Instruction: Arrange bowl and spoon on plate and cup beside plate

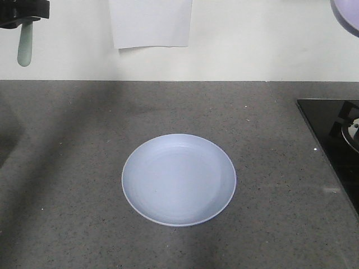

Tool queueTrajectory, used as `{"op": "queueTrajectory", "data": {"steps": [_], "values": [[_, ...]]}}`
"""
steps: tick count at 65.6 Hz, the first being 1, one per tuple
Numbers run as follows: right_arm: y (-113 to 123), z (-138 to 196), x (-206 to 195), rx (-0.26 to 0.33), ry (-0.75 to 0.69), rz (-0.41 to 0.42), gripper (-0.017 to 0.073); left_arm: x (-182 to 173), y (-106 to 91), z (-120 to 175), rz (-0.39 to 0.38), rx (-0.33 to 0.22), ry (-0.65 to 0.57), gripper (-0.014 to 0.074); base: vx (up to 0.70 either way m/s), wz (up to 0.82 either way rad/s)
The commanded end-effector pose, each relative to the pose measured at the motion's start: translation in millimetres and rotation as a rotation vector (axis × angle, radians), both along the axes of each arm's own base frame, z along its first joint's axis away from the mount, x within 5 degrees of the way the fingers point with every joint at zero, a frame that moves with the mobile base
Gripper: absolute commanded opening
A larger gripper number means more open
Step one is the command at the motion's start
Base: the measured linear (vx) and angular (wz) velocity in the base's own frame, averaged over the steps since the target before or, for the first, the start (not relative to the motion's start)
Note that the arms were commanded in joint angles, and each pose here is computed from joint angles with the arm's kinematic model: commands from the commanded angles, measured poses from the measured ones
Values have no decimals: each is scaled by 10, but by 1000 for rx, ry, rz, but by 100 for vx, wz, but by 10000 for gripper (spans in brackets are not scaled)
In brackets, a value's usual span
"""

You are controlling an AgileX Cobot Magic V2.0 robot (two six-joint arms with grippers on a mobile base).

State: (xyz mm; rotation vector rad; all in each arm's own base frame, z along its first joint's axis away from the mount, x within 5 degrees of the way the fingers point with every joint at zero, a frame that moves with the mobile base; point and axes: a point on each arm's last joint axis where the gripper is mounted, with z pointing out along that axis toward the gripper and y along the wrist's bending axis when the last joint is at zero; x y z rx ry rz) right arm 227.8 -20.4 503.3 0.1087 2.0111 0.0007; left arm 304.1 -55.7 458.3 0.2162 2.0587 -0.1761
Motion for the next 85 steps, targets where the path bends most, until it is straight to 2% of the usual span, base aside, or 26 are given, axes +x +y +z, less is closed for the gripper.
{"op": "queueTrajectory", "data": {"steps": [1, 85], "values": [[2, 193, -89, -17, -124, -4, -7, -94, -4, 230, -1, -30, -120, -6, 2, -1], [2, 193, -89, -17, -124, -4, -7, -94, -4, 230, -1, -30, -120, -6, 0, 0]]}}
